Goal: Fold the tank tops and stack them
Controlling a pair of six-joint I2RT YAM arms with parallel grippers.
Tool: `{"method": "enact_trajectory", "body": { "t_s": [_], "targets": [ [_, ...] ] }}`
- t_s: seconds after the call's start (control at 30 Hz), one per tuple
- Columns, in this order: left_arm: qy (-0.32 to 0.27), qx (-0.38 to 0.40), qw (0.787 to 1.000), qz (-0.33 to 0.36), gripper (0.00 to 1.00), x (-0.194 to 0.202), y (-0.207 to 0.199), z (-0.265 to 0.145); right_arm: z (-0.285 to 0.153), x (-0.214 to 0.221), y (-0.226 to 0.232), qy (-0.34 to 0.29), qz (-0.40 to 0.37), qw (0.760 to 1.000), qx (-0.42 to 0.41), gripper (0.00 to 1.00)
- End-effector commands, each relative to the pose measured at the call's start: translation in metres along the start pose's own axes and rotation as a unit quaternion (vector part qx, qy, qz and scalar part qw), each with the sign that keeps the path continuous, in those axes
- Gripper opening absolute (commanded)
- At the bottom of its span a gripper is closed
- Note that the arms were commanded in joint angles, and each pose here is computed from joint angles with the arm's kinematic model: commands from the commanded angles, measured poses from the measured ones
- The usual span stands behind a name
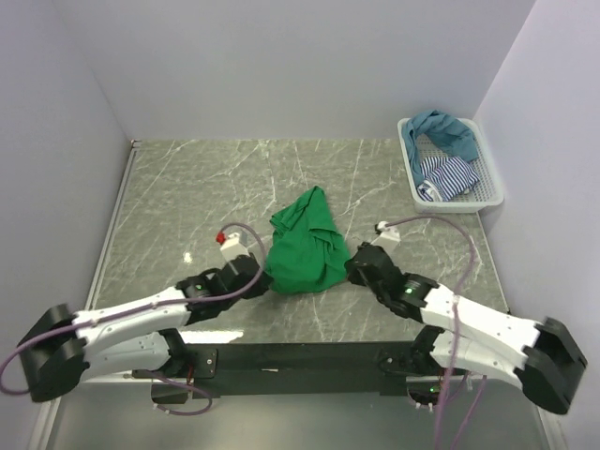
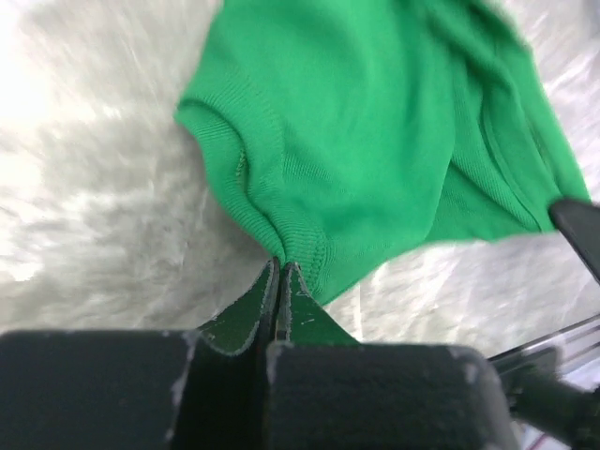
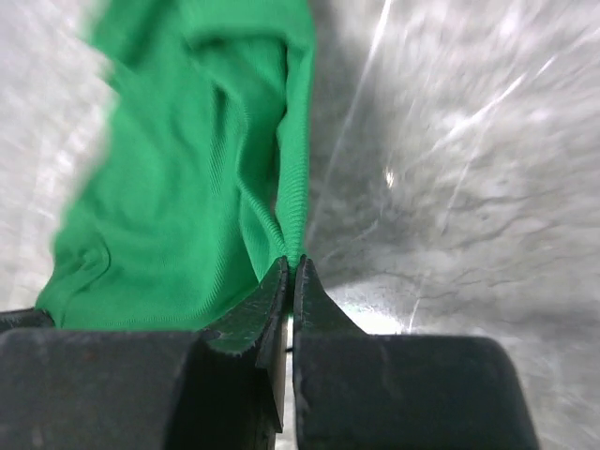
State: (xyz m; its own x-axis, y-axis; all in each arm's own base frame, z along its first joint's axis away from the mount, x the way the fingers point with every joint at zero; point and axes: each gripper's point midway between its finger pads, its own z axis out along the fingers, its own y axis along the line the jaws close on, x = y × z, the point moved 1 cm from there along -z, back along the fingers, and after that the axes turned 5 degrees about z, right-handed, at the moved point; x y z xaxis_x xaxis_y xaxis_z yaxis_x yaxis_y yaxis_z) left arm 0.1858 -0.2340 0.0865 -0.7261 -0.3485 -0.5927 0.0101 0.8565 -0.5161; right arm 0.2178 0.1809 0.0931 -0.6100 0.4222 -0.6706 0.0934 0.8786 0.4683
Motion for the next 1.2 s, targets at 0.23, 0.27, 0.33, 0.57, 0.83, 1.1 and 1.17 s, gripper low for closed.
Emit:
{"method": "enact_trajectory", "body": {
  "t_s": [0.23,0.27,0.33,0.57,0.83,1.1,1.17],
  "targets": [
    [-0.177,0.051,0.983,-0.014,0.0,-0.158,-0.049,-0.102,-0.107,-0.144,0.042,-0.175,0.028,0.982,-0.06,0.0],
    [-0.19,0.053,0.98,-0.007,0.0,-0.168,-0.053,-0.111,-0.116,-0.155,0.047,-0.185,0.029,0.98,-0.066,0.0],
    [-0.219,0.078,0.972,-0.011,0.0,-0.195,-0.073,-0.141,-0.143,-0.183,0.066,-0.21,0.032,0.972,-0.099,0.0],
    [-0.281,0.136,0.95,0.014,0.0,-0.255,-0.116,-0.222,-0.222,-0.254,0.099,-0.278,0.03,0.946,-0.167,0.0],
    [-0.316,0.2,0.927,0.015,0.01,-0.286,-0.14,-0.296,-0.292,-0.301,0.124,-0.319,0.035,0.916,-0.241,0.0],
    [-0.309,0.177,0.935,0.013,0.01,-0.288,-0.152,-0.255,-0.248,-0.312,0.142,-0.331,-0.006,0.928,-0.168,0.0],
    [-0.299,0.145,0.943,0.012,0.01,-0.289,-0.152,-0.215,-0.225,-0.311,0.148,-0.327,-0.014,0.932,-0.153,0.0]
  ]
}}
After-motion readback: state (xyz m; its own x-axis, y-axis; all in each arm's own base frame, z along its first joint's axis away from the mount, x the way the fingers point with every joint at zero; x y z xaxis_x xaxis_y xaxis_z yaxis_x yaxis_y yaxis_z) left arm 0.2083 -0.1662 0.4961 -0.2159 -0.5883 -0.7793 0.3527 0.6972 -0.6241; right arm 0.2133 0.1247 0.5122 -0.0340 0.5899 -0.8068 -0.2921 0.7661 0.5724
